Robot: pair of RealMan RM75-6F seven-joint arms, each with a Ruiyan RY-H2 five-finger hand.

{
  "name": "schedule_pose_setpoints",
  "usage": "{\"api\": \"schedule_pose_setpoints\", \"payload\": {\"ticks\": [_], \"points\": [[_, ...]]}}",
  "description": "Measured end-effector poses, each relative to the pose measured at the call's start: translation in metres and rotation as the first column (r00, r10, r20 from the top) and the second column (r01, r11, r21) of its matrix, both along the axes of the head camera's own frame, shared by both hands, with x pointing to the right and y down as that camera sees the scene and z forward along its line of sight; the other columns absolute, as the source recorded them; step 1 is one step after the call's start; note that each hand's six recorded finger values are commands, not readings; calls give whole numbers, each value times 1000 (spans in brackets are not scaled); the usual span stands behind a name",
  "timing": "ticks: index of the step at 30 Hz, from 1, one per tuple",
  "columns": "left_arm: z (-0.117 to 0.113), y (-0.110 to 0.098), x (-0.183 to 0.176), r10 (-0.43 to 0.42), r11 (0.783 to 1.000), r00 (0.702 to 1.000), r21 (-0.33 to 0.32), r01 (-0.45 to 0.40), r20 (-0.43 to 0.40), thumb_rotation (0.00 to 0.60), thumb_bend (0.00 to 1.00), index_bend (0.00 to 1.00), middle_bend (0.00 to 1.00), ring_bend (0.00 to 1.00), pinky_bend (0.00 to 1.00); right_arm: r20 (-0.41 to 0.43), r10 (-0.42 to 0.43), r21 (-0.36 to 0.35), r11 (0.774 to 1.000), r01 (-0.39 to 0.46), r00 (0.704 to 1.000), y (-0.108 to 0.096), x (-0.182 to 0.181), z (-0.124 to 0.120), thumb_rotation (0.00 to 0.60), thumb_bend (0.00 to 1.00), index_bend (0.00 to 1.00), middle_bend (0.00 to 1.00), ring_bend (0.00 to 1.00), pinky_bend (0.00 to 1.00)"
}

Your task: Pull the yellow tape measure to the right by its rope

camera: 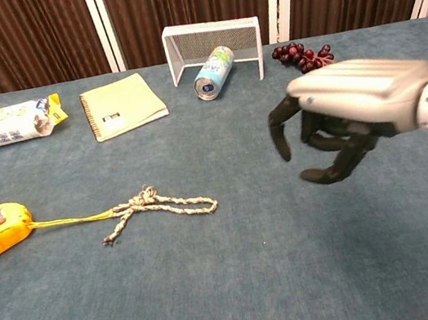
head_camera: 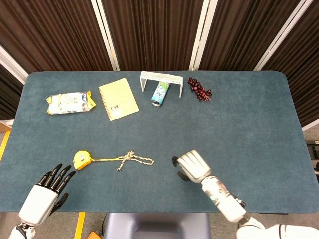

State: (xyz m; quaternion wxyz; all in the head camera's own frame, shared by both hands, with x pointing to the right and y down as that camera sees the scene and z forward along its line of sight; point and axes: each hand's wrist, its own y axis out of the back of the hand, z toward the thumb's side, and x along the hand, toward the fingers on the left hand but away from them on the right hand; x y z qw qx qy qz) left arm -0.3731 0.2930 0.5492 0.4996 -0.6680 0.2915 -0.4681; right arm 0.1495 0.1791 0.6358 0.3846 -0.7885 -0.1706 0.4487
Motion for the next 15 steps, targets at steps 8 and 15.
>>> {"api": "schedule_pose_setpoints", "payload": {"ticks": [8,15], "points": [[-3,1,0,5,1000,1000,3,-5,-10,600,368,144,105,65,289,-69,-9,-4,1000,9,998,-2,-21,30,600,423,553,1000,976,1000],[-4,4,2,21,1000,1000,1,-21,-15,600,368,144,105,66,289,-85,-11,-39,999,8,996,1,-38,53,600,423,543,1000,976,1000]]}}
